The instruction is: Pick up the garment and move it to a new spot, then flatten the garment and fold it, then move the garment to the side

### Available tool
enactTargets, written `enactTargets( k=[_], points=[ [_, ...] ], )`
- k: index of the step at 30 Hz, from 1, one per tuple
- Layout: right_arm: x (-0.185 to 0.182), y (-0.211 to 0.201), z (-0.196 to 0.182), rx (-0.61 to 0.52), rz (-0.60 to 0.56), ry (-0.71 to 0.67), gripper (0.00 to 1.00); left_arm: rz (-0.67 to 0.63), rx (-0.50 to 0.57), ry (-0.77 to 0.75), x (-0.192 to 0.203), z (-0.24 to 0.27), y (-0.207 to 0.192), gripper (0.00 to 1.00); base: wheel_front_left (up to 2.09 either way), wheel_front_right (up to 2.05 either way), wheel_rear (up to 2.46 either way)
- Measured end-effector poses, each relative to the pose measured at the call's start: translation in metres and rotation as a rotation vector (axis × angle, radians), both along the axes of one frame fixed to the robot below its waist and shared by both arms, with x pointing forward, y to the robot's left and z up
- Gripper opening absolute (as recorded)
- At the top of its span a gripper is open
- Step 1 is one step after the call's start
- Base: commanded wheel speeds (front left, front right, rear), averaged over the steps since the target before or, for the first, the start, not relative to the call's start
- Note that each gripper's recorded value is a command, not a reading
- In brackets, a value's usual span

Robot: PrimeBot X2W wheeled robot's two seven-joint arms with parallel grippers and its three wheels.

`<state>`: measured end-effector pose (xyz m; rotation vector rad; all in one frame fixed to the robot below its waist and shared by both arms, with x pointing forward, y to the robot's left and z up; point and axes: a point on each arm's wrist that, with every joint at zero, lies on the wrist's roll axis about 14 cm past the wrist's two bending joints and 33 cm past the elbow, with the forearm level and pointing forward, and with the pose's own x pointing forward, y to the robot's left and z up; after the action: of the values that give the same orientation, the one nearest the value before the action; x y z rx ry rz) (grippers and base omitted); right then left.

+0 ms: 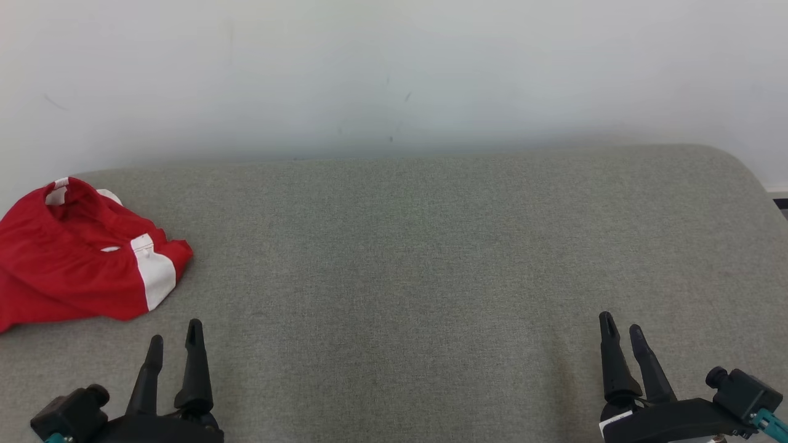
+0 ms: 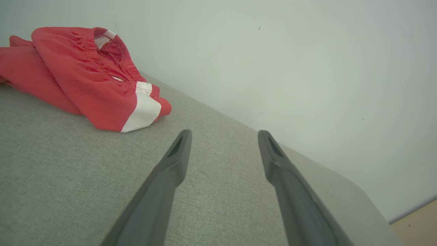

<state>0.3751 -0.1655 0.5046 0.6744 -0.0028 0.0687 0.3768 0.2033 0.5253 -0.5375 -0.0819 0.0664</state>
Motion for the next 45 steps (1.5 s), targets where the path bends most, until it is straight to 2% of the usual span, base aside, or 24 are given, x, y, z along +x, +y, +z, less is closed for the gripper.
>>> enactTargets(
  k=[21,45],
  points=[
    [-0.003,0.014,0.000,-0.215,0.044,-0.041,1.00,0.022,0.241,-0.039,-0.005,0.011,0.002,1.00,0.00,0.00,0.00],
    [-0.005,0.019,0.009,-0.397,0.059,-0.113,1.00,0.027,0.419,-0.082,-0.010,0.018,0.002,1.00,0.00,0.00,0.00]
  ],
)
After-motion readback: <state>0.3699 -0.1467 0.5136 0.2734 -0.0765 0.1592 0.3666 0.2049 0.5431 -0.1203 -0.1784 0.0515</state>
